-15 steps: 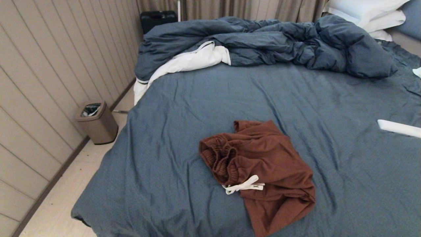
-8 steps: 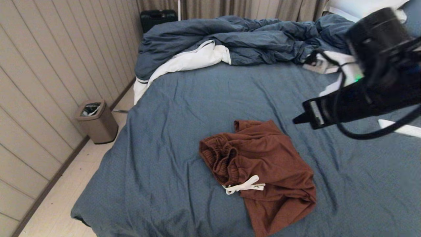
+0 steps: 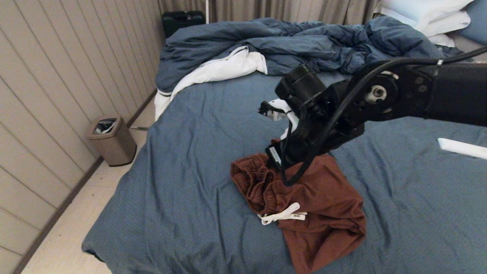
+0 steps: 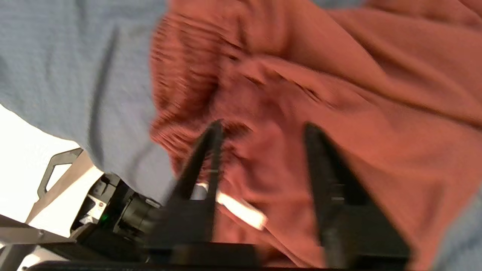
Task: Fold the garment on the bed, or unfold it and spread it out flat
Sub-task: Unford the brown shorts
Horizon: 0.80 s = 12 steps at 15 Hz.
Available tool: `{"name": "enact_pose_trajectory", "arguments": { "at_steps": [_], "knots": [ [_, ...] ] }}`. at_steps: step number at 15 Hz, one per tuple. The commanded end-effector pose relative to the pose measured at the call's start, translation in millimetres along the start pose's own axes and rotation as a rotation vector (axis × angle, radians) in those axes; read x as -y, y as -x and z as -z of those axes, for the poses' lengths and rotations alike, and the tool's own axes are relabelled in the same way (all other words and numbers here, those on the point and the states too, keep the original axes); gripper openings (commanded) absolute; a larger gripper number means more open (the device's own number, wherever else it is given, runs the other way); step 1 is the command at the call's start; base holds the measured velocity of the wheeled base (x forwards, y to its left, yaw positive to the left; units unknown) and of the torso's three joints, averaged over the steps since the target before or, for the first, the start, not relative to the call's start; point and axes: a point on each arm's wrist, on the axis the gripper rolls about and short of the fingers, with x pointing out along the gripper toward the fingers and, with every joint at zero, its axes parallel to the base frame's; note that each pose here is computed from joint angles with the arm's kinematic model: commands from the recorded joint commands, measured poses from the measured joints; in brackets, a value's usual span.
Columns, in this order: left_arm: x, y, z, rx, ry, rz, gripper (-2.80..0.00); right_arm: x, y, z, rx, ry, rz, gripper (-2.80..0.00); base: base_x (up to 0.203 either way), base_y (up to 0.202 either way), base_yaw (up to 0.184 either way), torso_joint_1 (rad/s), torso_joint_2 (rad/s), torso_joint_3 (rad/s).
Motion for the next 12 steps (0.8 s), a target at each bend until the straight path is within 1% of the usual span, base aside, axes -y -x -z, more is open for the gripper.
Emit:
{"name": "enact_pose_trajectory", "arguments": {
  "at_steps": [1, 3, 7, 8, 10, 12],
  "knots": [
    [0.0, 0, 0, 0.001, 0.000, -0.001, -2.80, -12, -16, -3, -0.017, 0.022, -0.006, 0.00, 0.000, 0.000, 0.000, 0.000, 0.00, 0.000],
    [0.0, 0, 0, 0.000, 0.000, -0.001, -2.80, -18, -22, -2, -0.028, 0.036, -0.013, 0.00, 0.000, 0.000, 0.000, 0.000, 0.00, 0.000],
    [0.0, 0, 0, -0.002, 0.000, 0.001, -2.80, -39, -50, 5, -0.086, 0.077, -0.025, 0.00, 0.000, 0.000, 0.000, 0.000, 0.00, 0.000],
    [0.0, 0, 0, 0.000, 0.000, 0.001, -2.80, -42, -54, 6, -0.092, 0.087, -0.012, 0.00, 0.000, 0.000, 0.000, 0.000, 0.00, 0.000],
    [0.0, 0, 0, -0.001, 0.000, 0.001, -2.80, -42, -55, 6, -0.090, 0.093, 0.013, 0.00, 0.000, 0.000, 0.000, 0.000, 0.00, 0.000],
    [0.0, 0, 0, -0.002, 0.000, 0.001, -2.80, -41, -56, 6, -0.087, 0.105, 0.061, 0.00, 0.000, 0.000, 0.000, 0.000, 0.00, 0.000]
  ]
}}
